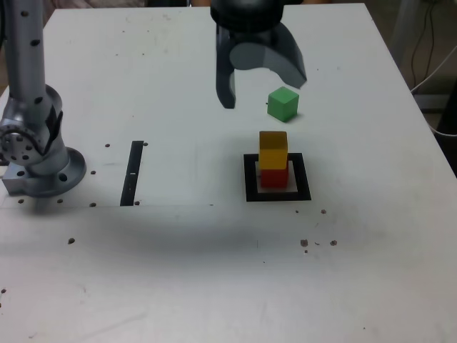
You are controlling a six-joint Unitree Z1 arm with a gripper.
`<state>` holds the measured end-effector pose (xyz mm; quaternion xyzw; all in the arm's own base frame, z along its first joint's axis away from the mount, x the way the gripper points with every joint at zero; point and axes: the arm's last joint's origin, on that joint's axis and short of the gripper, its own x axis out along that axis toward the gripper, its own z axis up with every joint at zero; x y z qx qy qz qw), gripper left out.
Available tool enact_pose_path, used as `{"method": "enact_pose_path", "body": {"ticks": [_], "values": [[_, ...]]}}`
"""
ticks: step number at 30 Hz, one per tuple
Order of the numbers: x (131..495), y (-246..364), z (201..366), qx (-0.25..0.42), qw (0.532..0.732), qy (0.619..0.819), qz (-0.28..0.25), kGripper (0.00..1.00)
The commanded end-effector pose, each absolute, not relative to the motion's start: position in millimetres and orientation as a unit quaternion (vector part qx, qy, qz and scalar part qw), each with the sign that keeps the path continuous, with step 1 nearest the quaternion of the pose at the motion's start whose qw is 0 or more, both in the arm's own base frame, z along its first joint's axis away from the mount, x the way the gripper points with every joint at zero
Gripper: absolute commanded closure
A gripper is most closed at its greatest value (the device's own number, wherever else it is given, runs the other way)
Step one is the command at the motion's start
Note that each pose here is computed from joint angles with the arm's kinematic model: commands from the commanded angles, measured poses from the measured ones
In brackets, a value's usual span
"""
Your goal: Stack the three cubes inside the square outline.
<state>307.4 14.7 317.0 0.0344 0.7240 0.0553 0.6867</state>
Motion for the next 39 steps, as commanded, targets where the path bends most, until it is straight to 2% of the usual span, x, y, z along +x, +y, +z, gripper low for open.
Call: {"method": "enact_pose_path", "body": {"ticks": [1,10,18,25,32,39], "values": [[304,24,318.4,0.014,0.686,0.725,0.063,0.01],[304,55,319.0,-0.095,0.684,0.711,0.132,0.01],[327,81,289.5,-0.189,0.653,0.711,0.178,0.01],[353,98,262.6,-0.191,0.66,0.701,0.192,0.01],[366,109,248.7,-0.183,0.669,0.69,0.206,0.01],[373,114,231.8,-0.173,0.655,0.701,0.222,0.01]]}}
